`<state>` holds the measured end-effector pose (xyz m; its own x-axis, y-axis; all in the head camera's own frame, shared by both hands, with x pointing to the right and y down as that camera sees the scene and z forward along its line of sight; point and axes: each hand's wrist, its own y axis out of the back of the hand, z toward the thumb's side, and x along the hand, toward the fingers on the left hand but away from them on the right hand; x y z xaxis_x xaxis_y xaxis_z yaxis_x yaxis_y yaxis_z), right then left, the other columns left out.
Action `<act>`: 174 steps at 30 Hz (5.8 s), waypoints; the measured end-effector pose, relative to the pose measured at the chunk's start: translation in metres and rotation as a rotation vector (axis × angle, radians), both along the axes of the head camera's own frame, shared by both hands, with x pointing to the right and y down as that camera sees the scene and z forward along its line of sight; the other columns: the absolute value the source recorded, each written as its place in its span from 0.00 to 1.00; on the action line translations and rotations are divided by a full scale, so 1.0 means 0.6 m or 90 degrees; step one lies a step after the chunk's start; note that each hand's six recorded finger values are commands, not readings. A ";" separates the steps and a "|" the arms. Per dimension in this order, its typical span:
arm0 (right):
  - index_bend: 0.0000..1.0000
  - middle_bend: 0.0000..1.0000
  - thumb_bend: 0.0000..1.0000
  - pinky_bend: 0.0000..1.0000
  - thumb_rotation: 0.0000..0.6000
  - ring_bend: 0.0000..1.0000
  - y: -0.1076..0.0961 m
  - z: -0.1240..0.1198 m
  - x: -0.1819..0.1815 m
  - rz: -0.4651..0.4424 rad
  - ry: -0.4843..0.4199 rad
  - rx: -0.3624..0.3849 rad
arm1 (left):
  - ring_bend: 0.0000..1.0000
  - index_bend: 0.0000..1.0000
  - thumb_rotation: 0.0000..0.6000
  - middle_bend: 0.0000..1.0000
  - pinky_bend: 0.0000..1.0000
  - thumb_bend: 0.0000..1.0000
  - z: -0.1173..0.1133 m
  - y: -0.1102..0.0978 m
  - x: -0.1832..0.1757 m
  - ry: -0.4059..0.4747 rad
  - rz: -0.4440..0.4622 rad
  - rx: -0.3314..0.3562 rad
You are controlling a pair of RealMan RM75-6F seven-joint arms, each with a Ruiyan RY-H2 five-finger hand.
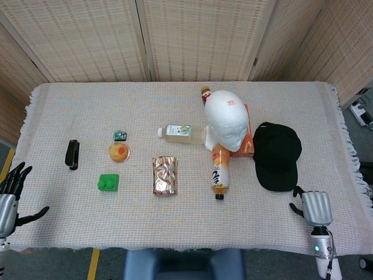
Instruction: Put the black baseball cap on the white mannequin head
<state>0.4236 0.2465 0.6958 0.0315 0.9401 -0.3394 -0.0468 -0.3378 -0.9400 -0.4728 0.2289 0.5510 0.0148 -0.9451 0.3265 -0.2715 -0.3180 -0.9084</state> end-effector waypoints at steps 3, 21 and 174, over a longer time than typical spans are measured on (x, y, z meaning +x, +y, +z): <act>0.58 1.00 0.11 1.00 1.00 1.00 -0.003 0.012 -0.003 0.018 -0.010 0.008 | 0.00 0.00 1.00 0.00 0.19 0.14 -0.002 0.000 -0.002 0.000 -0.001 0.001; 0.54 1.00 0.15 1.00 1.00 1.00 -0.029 0.048 -0.022 0.036 -0.017 0.020 | 0.00 0.00 1.00 0.00 0.20 0.14 -0.004 0.002 0.000 -0.006 0.003 -0.003; 0.00 0.44 0.09 0.76 1.00 0.56 -0.221 -0.178 -0.272 -0.138 -0.248 0.128 | 0.01 0.00 1.00 0.00 0.21 0.18 -0.026 -0.001 -0.031 0.002 -0.070 -0.006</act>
<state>0.2606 0.1142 0.5892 0.3218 0.9438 -0.0756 0.2726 -0.1688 -0.9472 -0.4917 0.2280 0.5355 -0.0871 -0.9378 0.3362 -0.3086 -0.2955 -0.9041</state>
